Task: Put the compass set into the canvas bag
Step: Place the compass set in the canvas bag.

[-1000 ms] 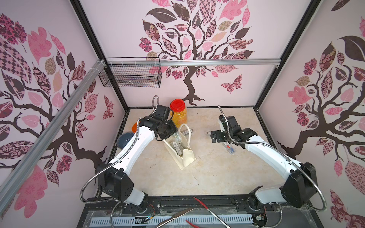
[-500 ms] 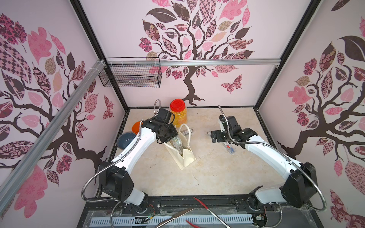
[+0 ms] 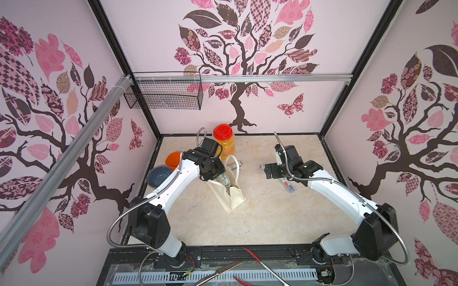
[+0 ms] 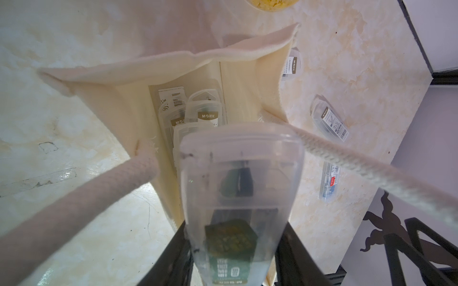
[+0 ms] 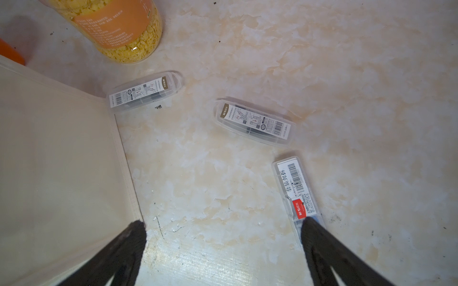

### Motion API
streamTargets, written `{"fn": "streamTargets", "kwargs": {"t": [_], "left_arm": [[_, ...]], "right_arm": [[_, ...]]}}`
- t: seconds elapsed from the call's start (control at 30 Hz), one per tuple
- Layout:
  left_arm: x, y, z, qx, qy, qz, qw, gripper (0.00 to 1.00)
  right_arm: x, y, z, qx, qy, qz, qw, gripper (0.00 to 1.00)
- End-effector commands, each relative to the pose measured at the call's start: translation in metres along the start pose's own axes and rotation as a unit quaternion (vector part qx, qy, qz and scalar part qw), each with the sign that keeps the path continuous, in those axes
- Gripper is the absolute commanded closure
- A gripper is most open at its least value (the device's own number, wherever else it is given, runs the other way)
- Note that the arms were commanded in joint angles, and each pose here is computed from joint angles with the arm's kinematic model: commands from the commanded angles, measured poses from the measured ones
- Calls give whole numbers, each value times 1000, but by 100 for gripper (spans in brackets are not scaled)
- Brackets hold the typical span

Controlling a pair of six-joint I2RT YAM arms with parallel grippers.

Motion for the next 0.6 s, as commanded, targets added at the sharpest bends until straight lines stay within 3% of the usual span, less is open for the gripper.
{"fn": "streamTargets", "kwargs": {"t": [0.0, 0.57], "left_arm": [[10, 4, 5, -6, -21, 15, 1000, 65], [15, 3, 3, -25, -33, 26, 999, 55]], "right_arm": [[-14, -3, -4, 3, 0, -25, 1000, 0], [-14, -1, -6, 8, -1, -26, 1000, 0]]}}
Point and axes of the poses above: each gripper's point midway between its finger pads, its own x axis out along the fingers, its own z axis along the line the jaws close on, y = z × x, the point moved 9 cm from there along -x, back along the fingers, and after that the axes turned 4 degrees about -x, right-handed, at the moved point
